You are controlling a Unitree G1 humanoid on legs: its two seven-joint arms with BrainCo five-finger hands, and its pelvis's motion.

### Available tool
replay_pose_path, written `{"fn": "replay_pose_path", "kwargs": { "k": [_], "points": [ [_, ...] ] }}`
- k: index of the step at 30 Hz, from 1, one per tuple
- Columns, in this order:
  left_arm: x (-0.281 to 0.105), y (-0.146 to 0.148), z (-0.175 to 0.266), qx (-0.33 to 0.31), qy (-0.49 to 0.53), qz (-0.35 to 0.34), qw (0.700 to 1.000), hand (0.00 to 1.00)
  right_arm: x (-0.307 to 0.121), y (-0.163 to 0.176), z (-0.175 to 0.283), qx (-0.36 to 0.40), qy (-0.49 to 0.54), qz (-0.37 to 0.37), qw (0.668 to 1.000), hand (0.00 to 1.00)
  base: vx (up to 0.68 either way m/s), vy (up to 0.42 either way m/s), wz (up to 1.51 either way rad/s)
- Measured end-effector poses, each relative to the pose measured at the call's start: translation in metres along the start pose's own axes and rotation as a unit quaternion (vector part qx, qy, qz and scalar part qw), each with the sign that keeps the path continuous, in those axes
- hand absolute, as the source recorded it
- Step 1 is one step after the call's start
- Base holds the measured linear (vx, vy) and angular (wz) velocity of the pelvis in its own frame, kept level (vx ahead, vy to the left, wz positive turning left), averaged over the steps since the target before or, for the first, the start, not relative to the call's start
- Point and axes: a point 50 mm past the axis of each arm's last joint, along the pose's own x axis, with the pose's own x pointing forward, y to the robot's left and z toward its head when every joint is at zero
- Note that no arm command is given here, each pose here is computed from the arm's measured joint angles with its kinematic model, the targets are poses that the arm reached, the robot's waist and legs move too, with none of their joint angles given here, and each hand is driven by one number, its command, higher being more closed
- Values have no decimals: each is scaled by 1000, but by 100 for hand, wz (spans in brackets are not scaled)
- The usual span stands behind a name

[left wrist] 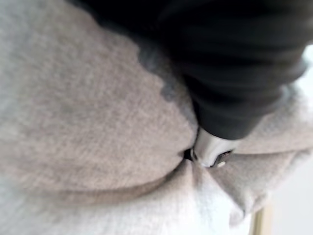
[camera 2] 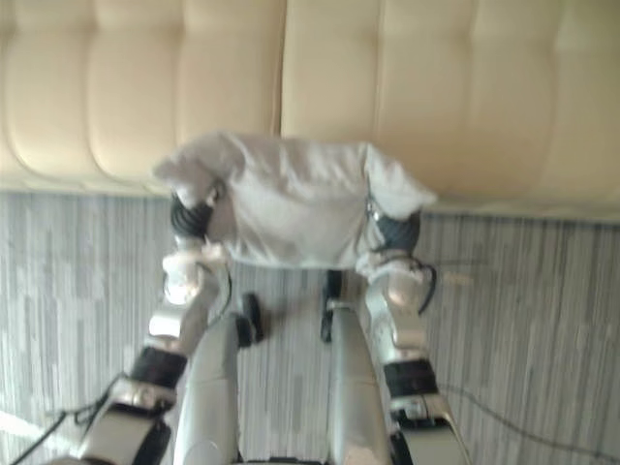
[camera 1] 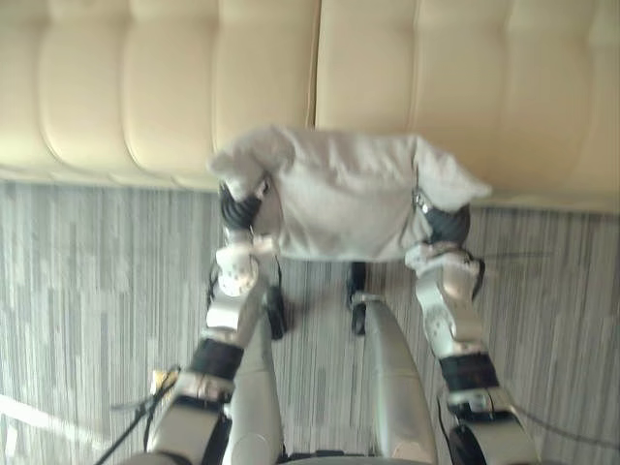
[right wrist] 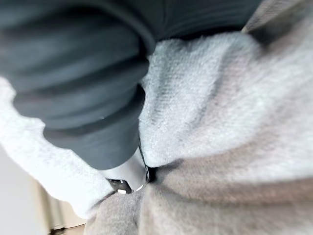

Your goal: Pick up cushions and gather them together orderly.

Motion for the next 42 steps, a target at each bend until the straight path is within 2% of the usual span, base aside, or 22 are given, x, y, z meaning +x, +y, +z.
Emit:
{"fn": "replay_pose_path", "kwargs": {
  "k": [6,13,26,33,42],
  "points": [
    [-48,19,-32,18,67,-11,998,100,-50,-29,-21,-34,53,-4,998,100,137,42,-16],
    [-84,40,-46,23,114,-3,993,100,-87,-42,-44,-53,121,-1,991,100,95,74,-12],
    [-100,48,-58,27,157,2,987,100,-110,-57,-70,-65,197,-15,978,100,61,-27,-3],
    [-112,34,-75,21,204,-25,978,100,-122,-81,-60,-97,201,-37,974,100,265,-139,35],
    [-117,32,-77,11,211,-26,977,100,-115,-79,-49,-109,178,-31,978,100,225,89,-7]
  ]
}}
